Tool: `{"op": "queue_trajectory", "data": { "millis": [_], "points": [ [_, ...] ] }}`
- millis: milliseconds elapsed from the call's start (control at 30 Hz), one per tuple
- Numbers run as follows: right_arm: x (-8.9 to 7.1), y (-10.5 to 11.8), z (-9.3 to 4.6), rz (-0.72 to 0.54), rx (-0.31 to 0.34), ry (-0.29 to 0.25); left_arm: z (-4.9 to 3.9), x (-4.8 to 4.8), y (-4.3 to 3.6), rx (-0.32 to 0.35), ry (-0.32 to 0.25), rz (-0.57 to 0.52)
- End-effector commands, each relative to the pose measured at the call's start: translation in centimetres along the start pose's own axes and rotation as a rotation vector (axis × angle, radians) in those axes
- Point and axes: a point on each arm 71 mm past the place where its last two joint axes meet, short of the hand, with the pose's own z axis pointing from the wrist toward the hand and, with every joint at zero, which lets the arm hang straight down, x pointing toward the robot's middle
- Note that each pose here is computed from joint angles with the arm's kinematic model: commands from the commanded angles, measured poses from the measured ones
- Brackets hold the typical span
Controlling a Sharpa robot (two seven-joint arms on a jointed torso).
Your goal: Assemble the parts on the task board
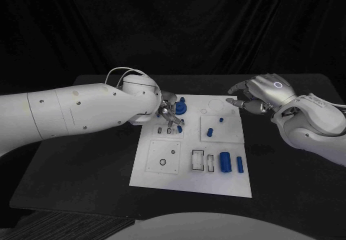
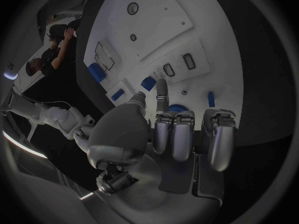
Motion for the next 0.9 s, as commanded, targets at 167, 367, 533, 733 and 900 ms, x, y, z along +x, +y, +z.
{"op": "queue_trajectory", "data": {
  "millis": [167, 367, 533, 733, 900],
  "points": [
    [0.03, 0.00, -0.08, -0.002, 0.017, -0.001, 0.38, 0.47, -0.47, 0.016, 0.020, 0.009],
    [0.05, -0.06, -0.09, -0.003, 0.020, -0.001, 0.60, 0.53, -0.73, 0.029, 0.007, -0.001],
    [0.09, -0.10, -0.08, -0.004, 0.022, 0.002, 0.71, 0.55, -0.83, 0.032, 0.008, -0.001],
    [0.17, -0.10, -0.05, -0.005, 0.024, 0.005, 0.78, 0.57, -1.02, 0.034, 0.010, 0.002],
    [0.25, -0.09, -0.03, -0.005, 0.026, 0.008, 0.85, 0.55, -1.17, 0.037, 0.011, 0.003]
  ]
}}
